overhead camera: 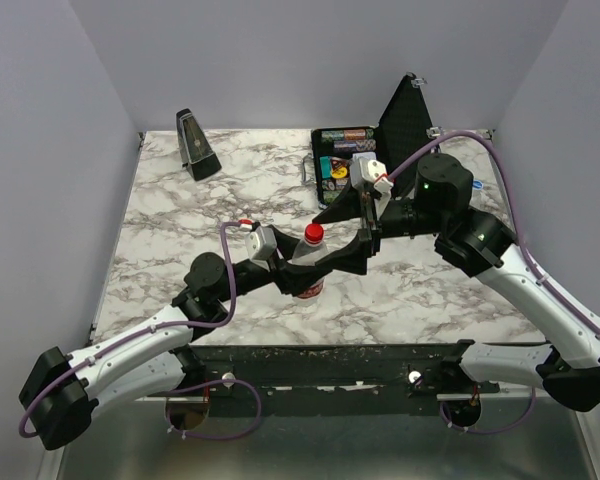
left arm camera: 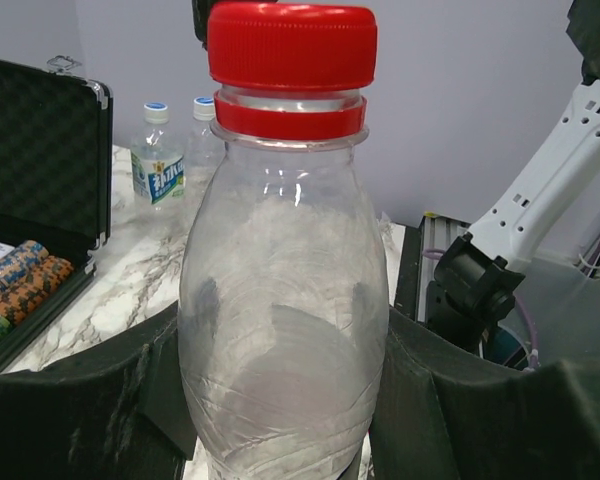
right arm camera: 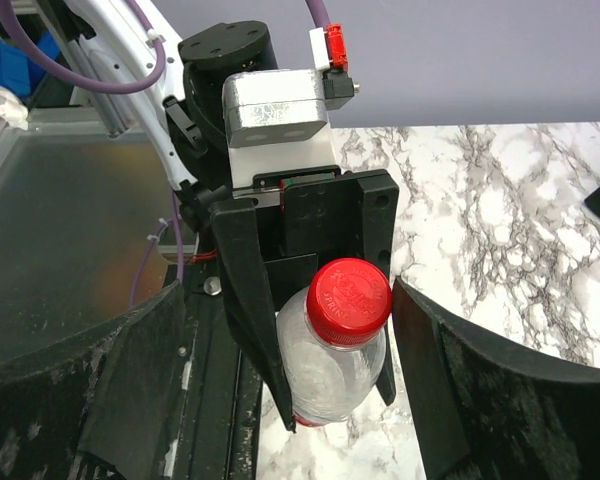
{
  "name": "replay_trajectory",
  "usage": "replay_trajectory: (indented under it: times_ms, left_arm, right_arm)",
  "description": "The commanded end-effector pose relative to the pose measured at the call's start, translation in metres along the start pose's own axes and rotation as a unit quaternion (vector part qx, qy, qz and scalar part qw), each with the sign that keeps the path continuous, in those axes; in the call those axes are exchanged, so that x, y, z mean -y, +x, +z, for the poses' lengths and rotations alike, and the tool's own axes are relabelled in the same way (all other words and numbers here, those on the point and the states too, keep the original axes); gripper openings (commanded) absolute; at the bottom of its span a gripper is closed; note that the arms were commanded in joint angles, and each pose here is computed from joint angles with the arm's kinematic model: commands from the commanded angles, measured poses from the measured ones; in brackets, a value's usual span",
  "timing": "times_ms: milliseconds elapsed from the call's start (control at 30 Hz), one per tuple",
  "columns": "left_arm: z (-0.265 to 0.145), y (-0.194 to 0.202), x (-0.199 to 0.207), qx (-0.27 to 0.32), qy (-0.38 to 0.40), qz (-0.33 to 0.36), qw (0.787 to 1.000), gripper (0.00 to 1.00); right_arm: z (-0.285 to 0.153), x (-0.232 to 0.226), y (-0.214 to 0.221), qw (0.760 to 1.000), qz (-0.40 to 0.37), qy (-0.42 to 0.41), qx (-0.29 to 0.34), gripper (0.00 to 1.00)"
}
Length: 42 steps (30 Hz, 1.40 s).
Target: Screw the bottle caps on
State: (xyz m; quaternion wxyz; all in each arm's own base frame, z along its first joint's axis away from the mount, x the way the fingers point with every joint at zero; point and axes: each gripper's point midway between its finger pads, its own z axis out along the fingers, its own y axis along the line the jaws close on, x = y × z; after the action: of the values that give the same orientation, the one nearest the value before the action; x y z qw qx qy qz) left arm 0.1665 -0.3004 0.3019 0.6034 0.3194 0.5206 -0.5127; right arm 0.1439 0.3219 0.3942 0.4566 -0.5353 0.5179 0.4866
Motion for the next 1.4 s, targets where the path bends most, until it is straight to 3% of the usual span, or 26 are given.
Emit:
replay_trajectory:
  times_ms: [0,333,800,1200,1367]
  left_arm:
    - [-0.002,-0.013,-0.022,0.018,-0.071,-0.002,0.997,0.27]
    - [-0.013,-0.007,-0.043,0.004,-0.129,-0.008,0.992,0.25]
    - [-0.007,0.006,0.006,-0.041,0.030,0.018,0.999,0.25]
    - [0.002,-0.001,0.023,-0.042,0.089,0.023,0.995,0.26]
    - [0.004,-0.002,0.023,-0.041,0.091,0.023,0.995,0.26]
  right_arm:
    - [-0.005,-0.025,-0.001,0.999,0.014,-0.048,0.006,0.89]
    - [-0.014,-0.031,0.006,0.999,0.024,-0.041,-0.019,0.87]
    - [-0.026,0.012,0.003,0.994,-0.049,0.064,-0.079,0.84]
    - [-0.011,0.008,0.004,0.995,-0.055,0.000,-0.081,0.77]
    - [-0.007,0.008,0.006,0.996,-0.050,-0.009,-0.079,0.64]
